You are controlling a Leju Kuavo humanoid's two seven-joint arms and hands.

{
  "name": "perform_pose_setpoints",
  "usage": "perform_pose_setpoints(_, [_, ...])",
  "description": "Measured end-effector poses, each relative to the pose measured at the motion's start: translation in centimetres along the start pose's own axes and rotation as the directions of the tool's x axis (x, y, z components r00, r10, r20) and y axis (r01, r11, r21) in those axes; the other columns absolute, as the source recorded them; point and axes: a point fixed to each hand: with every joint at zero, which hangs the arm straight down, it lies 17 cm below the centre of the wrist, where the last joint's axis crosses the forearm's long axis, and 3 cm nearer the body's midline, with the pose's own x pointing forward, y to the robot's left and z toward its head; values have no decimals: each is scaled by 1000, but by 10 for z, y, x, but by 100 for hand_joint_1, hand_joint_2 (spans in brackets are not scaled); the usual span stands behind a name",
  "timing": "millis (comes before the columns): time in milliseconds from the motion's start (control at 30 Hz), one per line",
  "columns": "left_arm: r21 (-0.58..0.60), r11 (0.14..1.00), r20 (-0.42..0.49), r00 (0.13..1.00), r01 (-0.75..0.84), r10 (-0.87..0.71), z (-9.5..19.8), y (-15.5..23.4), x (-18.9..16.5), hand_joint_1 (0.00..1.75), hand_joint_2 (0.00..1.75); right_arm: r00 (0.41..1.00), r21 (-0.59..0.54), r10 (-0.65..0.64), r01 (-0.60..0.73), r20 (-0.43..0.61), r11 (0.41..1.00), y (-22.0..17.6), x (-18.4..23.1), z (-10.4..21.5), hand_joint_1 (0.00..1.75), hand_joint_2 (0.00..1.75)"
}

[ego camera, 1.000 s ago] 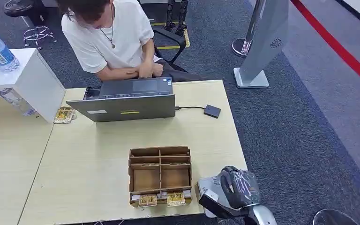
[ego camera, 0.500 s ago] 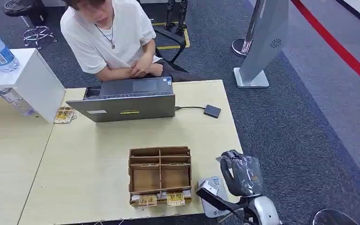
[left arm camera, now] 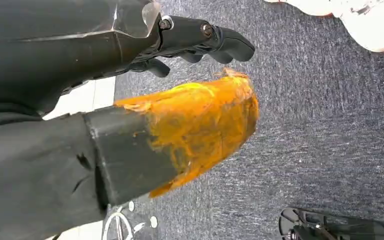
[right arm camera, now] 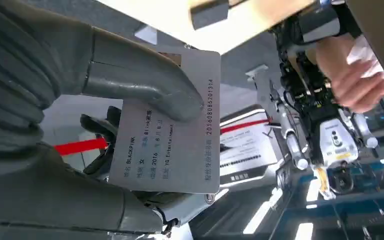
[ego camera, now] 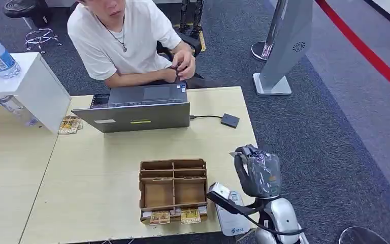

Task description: Pass the card to the sensor for recognition and then transmit it.

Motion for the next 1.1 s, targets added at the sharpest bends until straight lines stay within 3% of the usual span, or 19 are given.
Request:
perform_pose_setpoints(467, [-7, 1000, 11, 1000, 15, -15, 0, -2, 2, 0, 0, 998, -119, -5, 12, 61, 993, -22, 26, -54, 175, 175])
perform_pose_setpoints(900, [-14, 1000, 17, 1000, 22, -22, 1, -5, 3, 0, 0, 995, -120, -7, 19, 98, 993, -15, 43, -71, 175, 175])
perform_pose_setpoints(933, [-15, 1000, 18, 1000, 23, -23, 2, -5, 4, 0, 0, 995, -116, -5, 17, 102, 993, -12, 46, -72, 49, 175])
perform_pose_setpoints(967, [-16, 1000, 18, 1000, 24, -24, 2, -5, 4, 0, 0, 994, -112, -3, 15, 107, 994, -10, 48, -74, 0, 175])
perform_pose_setpoints(1100, [-19, 999, 21, 999, 29, -29, 2, -6, 4, 0, 0, 993, -99, 5, 7, 121, 995, -2, 54, -78, 0, 175])
